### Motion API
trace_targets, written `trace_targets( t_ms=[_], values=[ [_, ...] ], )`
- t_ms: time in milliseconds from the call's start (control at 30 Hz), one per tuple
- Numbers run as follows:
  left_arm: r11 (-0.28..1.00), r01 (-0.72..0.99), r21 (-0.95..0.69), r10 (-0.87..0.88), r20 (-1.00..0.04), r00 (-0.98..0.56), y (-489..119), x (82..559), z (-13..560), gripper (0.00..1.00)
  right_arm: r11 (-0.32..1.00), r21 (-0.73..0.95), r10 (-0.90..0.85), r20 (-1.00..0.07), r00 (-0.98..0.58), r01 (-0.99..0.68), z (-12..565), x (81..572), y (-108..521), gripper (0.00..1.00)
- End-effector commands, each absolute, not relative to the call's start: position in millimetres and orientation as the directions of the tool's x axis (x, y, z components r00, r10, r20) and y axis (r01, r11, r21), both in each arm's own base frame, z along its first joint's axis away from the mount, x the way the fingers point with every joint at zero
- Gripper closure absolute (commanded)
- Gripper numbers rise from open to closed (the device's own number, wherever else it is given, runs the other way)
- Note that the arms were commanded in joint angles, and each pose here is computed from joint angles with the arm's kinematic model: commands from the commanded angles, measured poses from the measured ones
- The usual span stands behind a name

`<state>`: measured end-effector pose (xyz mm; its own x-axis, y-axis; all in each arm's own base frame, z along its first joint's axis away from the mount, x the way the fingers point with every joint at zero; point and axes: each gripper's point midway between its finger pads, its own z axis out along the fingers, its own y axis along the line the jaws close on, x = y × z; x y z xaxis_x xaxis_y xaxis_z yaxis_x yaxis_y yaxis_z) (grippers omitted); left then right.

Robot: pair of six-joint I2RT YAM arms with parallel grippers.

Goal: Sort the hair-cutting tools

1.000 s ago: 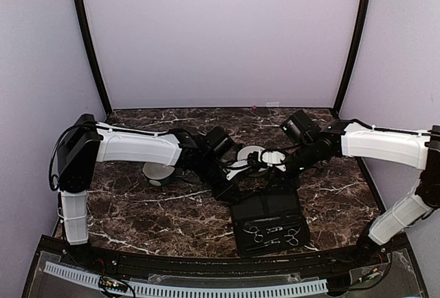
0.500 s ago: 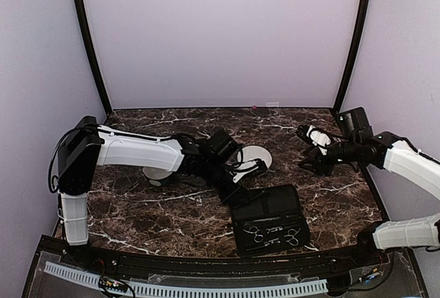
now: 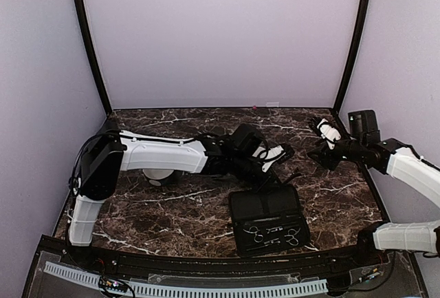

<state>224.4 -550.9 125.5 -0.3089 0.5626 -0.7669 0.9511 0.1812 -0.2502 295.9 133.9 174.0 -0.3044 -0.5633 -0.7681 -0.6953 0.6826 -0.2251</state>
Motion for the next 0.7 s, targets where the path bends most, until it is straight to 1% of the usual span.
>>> trace_targets(
  t_ms=[0,167,333,500,667],
  values=[
    [0.186,0.958,-0.219,0.5,-0.818,-0.285,-576,239,133,1.0,0.716,-0.266,-0.543,-0.793,-0.276,-0.646,186,303,126,0.54],
    [0.166,0.96,-0.225,0.507,-0.815,-0.279,-594,244,118,1.0,0.742,-0.302,-0.548,-0.788,-0.281,-0.599,188,308,115,0.54],
    [0.189,0.963,-0.191,0.533,-0.804,-0.264,-600,252,99,1.0,0.737,-0.304,-0.55,-0.788,-0.276,-0.603,188,307,115,0.54],
    [0.24,0.962,-0.13,0.607,-0.754,-0.253,-591,262,80,1.0,0.732,-0.308,-0.557,-0.784,-0.273,-0.607,186,306,115,0.54],
    [0.236,0.965,-0.114,0.678,-0.693,-0.248,-576,257,62,1.0,0.727,-0.314,-0.562,-0.783,-0.266,-0.61,187,306,115,0.54]
  ],
)
